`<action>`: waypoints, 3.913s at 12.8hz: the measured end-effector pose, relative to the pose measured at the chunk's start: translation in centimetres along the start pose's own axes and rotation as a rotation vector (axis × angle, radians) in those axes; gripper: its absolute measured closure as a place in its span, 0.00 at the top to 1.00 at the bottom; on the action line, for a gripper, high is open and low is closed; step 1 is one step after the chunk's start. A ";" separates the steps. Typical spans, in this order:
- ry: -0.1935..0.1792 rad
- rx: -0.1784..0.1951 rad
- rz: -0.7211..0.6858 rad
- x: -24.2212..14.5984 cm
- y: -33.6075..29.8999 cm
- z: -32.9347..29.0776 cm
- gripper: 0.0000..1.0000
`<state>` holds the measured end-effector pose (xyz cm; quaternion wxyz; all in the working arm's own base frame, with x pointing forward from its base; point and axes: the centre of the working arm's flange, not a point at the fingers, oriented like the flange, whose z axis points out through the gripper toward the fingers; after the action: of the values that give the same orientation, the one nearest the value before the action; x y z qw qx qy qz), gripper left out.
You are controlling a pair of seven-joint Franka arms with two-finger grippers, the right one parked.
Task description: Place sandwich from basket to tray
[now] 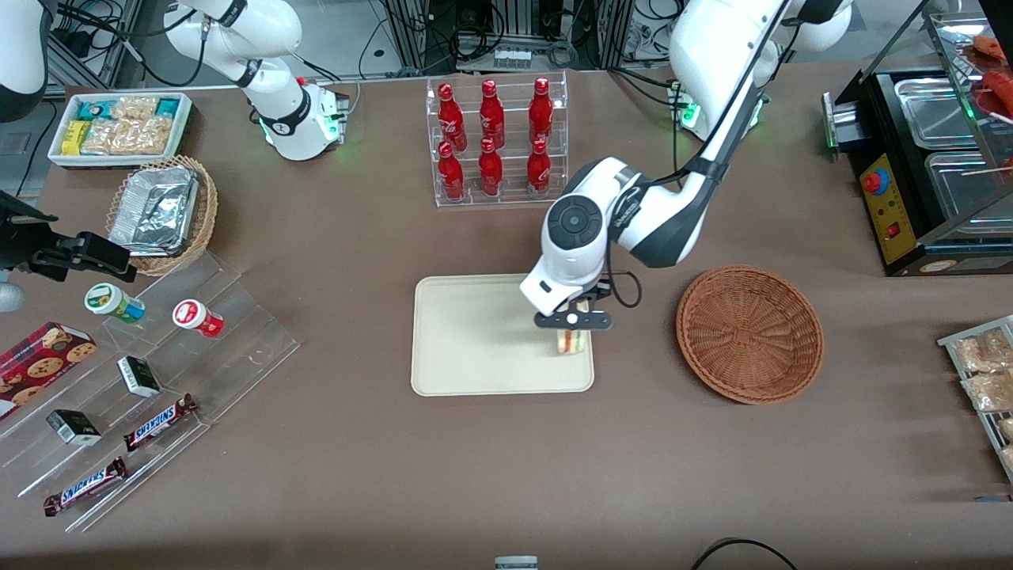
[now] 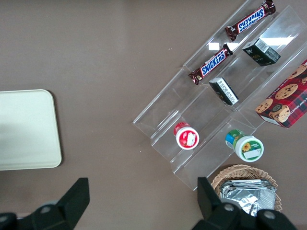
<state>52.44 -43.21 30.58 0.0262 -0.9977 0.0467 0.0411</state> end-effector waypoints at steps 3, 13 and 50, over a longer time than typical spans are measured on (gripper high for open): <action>0.008 -0.019 0.039 -0.6 2.4 2.3 0.19; 0.012 -0.034 0.050 0.7 3.8 7.4 0.19; -0.093 -0.095 -0.161 4.0 -35.4 -23.5 1.00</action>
<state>61.65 -9.65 55.31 -0.0160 -0.9954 -0.0371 0.0872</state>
